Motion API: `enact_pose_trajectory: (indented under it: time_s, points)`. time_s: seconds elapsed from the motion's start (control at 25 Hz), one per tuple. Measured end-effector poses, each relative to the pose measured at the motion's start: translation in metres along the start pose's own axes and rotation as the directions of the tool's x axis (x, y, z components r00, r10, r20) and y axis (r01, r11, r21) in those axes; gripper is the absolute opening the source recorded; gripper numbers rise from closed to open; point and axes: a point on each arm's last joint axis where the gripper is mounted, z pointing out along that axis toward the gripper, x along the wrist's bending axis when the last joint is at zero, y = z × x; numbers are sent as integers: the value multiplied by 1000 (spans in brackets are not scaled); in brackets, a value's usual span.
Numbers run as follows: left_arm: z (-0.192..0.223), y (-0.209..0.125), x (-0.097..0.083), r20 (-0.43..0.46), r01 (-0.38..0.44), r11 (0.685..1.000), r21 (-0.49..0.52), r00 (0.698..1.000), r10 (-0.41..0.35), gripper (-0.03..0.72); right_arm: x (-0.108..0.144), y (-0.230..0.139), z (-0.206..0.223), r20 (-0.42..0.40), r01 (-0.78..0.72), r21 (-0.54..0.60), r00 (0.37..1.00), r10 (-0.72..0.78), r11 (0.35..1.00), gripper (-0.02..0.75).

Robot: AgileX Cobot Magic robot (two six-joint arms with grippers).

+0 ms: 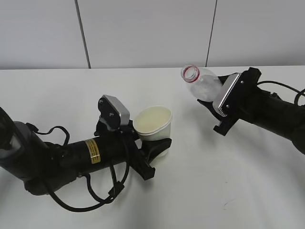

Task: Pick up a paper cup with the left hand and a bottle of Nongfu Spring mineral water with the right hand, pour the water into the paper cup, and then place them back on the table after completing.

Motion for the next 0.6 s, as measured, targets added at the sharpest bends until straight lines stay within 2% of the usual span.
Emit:
enact_pose_trajectory:
  time_s: [0.2,0.6]
  points:
    - [4,0,-10,33,-9,1000,2,999,8,366,-3,4,0,34,122,-43,992,-120,992,463]
    - [4,-1,-14,74,-27,1000,9,997,27,366,-3,5,0,48,292,-44,956,-290,955,463]
